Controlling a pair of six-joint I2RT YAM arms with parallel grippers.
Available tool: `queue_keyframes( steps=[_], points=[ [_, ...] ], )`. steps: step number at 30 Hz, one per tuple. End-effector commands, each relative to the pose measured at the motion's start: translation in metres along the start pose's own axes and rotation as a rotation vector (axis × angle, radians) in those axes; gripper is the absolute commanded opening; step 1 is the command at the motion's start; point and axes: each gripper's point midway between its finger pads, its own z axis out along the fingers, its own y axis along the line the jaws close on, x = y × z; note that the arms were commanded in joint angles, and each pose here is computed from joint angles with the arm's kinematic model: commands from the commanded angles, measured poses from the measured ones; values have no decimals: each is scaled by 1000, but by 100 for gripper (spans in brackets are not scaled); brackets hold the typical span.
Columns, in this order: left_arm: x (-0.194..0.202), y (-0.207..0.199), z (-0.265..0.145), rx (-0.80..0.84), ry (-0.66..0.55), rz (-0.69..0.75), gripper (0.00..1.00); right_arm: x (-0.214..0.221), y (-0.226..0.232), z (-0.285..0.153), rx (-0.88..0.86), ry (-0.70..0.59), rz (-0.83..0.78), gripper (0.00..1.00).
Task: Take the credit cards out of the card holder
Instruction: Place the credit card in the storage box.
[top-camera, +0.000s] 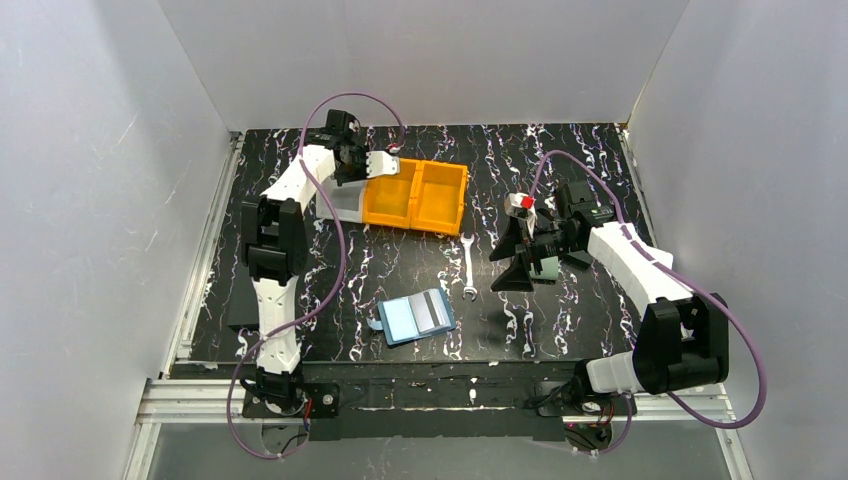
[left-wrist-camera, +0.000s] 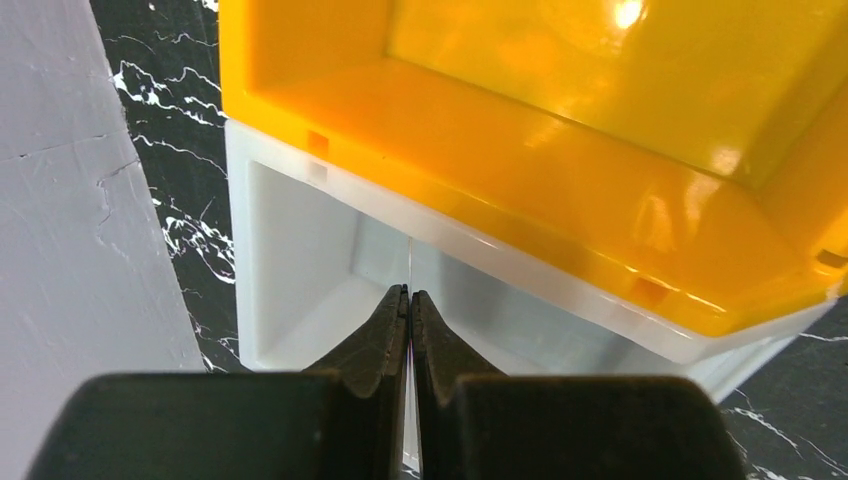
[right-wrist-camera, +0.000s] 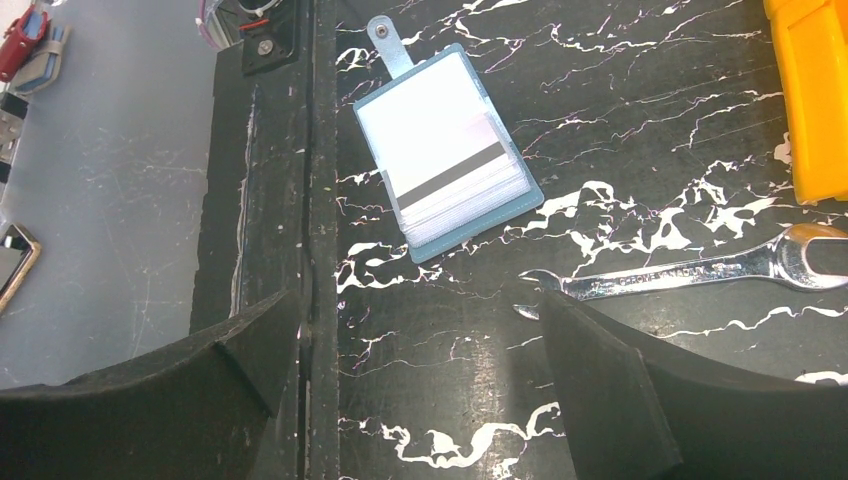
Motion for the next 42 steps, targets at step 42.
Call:
queue_keyframes(
  steps=[42],
  points=[
    [3, 50, 14, -188, -23, -55, 28, -2, 4, -2, -34, -37, 26, 98]
  ],
)
